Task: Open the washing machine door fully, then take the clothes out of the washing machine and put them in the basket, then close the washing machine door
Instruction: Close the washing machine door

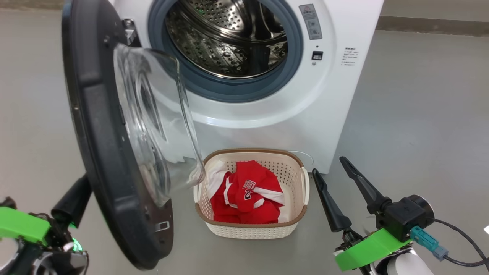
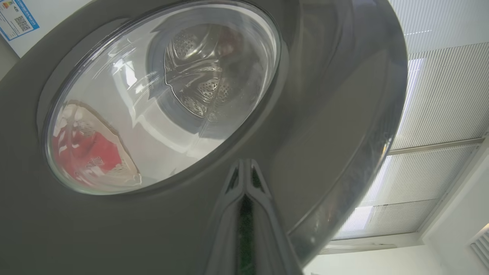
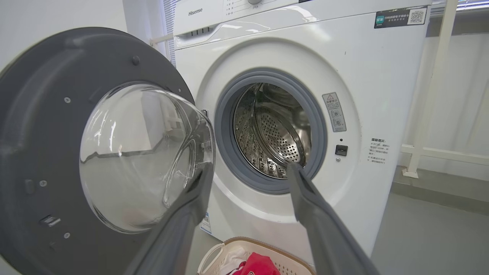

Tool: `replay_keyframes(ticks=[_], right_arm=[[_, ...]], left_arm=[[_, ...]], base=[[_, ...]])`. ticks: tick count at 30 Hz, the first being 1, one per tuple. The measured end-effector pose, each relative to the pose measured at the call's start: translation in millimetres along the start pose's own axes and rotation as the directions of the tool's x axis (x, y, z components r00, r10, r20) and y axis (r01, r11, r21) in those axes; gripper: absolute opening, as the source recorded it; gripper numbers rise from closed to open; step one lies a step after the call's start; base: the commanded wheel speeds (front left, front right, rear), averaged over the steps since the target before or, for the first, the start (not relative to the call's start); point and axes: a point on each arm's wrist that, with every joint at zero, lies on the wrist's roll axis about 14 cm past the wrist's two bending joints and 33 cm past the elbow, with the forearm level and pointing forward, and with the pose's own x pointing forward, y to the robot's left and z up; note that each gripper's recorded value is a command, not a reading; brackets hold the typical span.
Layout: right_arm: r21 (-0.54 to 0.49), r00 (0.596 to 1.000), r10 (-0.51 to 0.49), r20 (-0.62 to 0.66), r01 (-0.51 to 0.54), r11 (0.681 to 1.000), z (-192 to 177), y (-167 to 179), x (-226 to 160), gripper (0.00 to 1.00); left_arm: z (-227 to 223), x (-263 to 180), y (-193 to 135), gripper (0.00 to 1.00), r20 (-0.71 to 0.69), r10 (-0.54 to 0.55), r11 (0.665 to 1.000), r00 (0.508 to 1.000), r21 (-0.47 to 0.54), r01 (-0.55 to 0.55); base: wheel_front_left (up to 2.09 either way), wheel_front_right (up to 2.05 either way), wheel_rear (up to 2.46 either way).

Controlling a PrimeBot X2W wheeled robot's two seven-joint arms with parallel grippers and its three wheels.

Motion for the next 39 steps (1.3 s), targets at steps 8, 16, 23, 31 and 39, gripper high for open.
replay_keyframes(ticks=[8, 16, 23, 31, 39], right_arm=[[-0.007, 0.999, -0.043, 0.003, 0.043, 0.999, 2.3, -13.3, -7.4, 1.0], [-0.012, 0.995, -0.099, 0.009, 0.1, 0.995, 5.8, -29.5, -18.2, 1.0], [-0.022, 0.987, -0.16, 0.011, 0.161, 0.987, 8.3, -46.7, -31.5, 1.0], [-0.023, 0.978, -0.209, 0.01, 0.209, 0.978, 9.4, -59.6, -42.8, 1.0], [-0.031, 0.966, -0.258, 0.011, 0.258, 0.966, 11.0, -74.6, -51.7, 1.0]], left_arm=[[-26.8, 12.2, -1.9, 0.0, -0.067, -0.014, 1.0, 0.998, -0.01, 0.014], [-44.4, 28.0, -6.0, 0.0, -0.104, -0.044, 0.998, 0.994, -0.052, 0.039], [-70.2, 44.4, -11.2, 0.0, -0.175, -0.08, 0.995, 0.981, -0.065, 0.069], [-89.5, 56.5, -8.9, 0.0, -0.228, -0.094, 0.993, 0.969, -0.098, 0.073], [-113.3, 71.4, -3.6, 0.0, -0.281, -0.11, 0.989, 0.953, -0.123, 0.078]], base=[[0.0, 0.0, 0.0], [0.0, 0.0, 0.0], [0.0, 0.0, 0.0], [0.0, 0.0, 0.0], [0.0, 0.0, 0.0]])
